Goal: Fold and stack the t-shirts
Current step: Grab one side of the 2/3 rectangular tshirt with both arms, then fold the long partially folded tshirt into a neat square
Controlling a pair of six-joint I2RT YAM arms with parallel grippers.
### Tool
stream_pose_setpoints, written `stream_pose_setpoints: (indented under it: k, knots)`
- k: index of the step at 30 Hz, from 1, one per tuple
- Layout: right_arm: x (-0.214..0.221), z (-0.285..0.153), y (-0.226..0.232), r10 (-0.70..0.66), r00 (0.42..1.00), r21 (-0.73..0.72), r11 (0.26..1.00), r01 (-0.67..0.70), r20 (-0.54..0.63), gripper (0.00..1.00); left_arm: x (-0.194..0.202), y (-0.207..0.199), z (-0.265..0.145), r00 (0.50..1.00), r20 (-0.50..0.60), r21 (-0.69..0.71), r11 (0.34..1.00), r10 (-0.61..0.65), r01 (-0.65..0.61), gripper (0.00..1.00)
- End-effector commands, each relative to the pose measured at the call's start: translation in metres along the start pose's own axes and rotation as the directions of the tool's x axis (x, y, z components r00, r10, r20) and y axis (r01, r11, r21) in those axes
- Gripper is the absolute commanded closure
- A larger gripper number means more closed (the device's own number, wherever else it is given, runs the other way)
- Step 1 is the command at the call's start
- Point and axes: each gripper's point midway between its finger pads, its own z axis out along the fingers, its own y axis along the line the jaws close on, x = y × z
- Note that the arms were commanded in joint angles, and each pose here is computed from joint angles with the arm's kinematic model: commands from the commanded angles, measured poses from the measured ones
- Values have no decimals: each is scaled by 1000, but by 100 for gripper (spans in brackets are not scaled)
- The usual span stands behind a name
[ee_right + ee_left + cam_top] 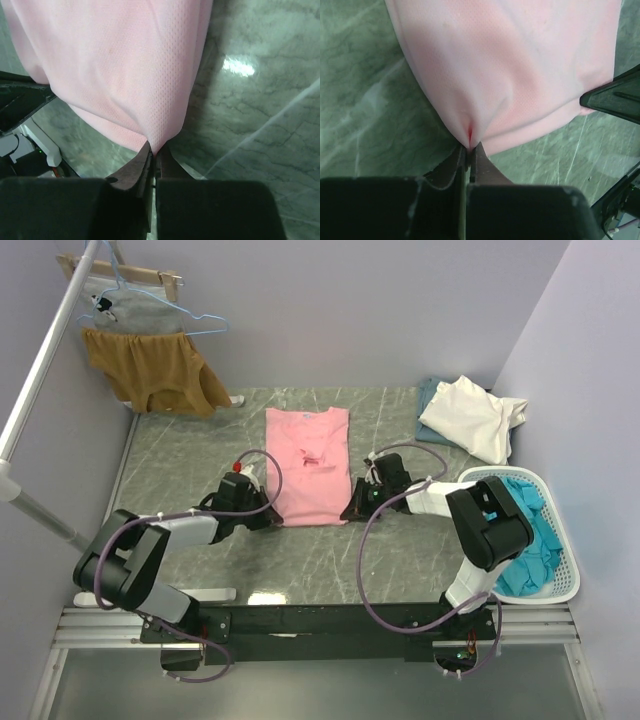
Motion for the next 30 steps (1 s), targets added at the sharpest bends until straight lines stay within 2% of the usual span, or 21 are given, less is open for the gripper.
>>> stream_pose_setpoints:
  k: [1,6,13,17,20,22,24,25,26,28,29,30]
  knots:
    - [9,-15,-3,-14,1000,24,1000,14,24,100,7,2,-22,999,-26,-33,999,19,-20,99]
    - [40,-43,-3,2,999,10,1000,-3,36,100,41,2,-48,994,-107,-35,999,-34,31,99]
    - [101,-69,19,-41,999,-39,998,41,-15,100,104,-33,-86,978,-206,51,998,-18,29,99]
    - [121,-86,35,-70,998,-79,994,70,4,100,118,-52,-105,978,-205,83,995,-44,62,99]
    - [100,-106,57,-115,986,-110,986,128,118,100,83,-66,-119,997,-74,63,998,-21,26,99]
    - [84,-113,59,-163,970,-64,982,177,179,100,46,-77,-127,998,52,29,999,19,-20,99]
    - [61,-119,71,-204,953,-25,976,215,225,100,23,-70,-125,988,130,-76,995,80,-71,97]
    - [48,-120,68,-241,937,31,970,241,254,100,6,-82,-129,981,170,-78,993,96,-84,96]
    - [29,-127,79,-254,921,37,966,255,295,100,-2,-81,-127,974,183,-110,987,133,-114,95]
    - [9,-118,75,-282,916,87,959,268,285,100,-24,-87,-117,963,215,-160,978,163,-130,95]
    - [-9,-122,87,-291,901,78,957,281,322,100,-32,-89,-112,956,223,-170,973,193,-156,96]
    - [-23,-113,76,-277,910,106,961,257,307,100,-47,-88,-100,951,245,-179,973,189,-147,96]
